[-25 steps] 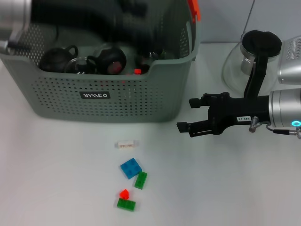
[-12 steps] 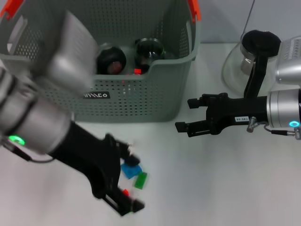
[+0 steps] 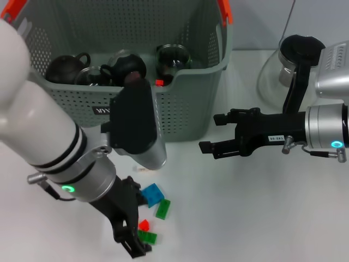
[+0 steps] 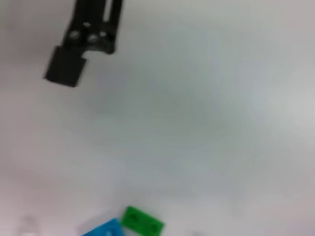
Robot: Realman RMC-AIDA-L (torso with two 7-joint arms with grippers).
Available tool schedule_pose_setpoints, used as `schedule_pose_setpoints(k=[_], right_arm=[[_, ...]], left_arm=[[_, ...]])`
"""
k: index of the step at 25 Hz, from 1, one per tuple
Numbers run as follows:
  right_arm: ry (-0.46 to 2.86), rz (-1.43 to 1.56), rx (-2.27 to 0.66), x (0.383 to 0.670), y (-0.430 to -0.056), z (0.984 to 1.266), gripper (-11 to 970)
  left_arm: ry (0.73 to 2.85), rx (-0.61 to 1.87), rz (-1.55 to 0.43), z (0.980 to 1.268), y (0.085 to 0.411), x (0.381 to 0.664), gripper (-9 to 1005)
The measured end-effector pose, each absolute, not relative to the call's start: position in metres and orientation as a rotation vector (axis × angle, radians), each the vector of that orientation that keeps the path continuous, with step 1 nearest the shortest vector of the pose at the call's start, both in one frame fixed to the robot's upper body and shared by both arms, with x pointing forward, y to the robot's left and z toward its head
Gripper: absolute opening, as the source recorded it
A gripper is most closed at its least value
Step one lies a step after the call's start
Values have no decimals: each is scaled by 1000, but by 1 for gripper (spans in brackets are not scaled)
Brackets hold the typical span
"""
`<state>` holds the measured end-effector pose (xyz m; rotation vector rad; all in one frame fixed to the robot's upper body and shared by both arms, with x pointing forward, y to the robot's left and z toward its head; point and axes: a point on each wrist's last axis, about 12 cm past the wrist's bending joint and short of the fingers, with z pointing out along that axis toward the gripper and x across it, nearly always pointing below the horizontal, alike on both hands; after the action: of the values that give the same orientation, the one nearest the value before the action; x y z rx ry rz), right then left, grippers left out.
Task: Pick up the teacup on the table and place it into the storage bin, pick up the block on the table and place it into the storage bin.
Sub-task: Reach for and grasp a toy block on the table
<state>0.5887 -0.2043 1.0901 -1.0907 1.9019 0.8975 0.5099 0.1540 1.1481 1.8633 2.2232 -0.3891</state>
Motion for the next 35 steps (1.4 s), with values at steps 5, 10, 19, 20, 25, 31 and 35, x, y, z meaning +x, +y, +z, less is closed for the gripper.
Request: schedule_pose_setpoints(k=[5,10,19,20,25,31,35], right_arm=[[1903,897,-1087,588,-204,1089,945],[1906,894,-1084,589,-204,1089,945],[1903,897,-1087,590,-203,1091,945],[1903,898,-1087,590,-204,1091,945],[1903,895,-1087,590,-204,1091,945],[1903,896,-1085,590,-204,1091,945],[1903,897,-1085,590,-204,1091,945]], left_arm=[[2222,1870,-285,1139,153,515,947],[2232,1886,-241,1134,154,518,947],[2247,1792,-165,1141,148,530,946],[2252,1770,-160,1141,147,532,946],[2293,1683,-125,1138,145,542,937],[2312,1672,-123,1133,144,545,901],[2313,1670,-125,1131,142,544,870]])
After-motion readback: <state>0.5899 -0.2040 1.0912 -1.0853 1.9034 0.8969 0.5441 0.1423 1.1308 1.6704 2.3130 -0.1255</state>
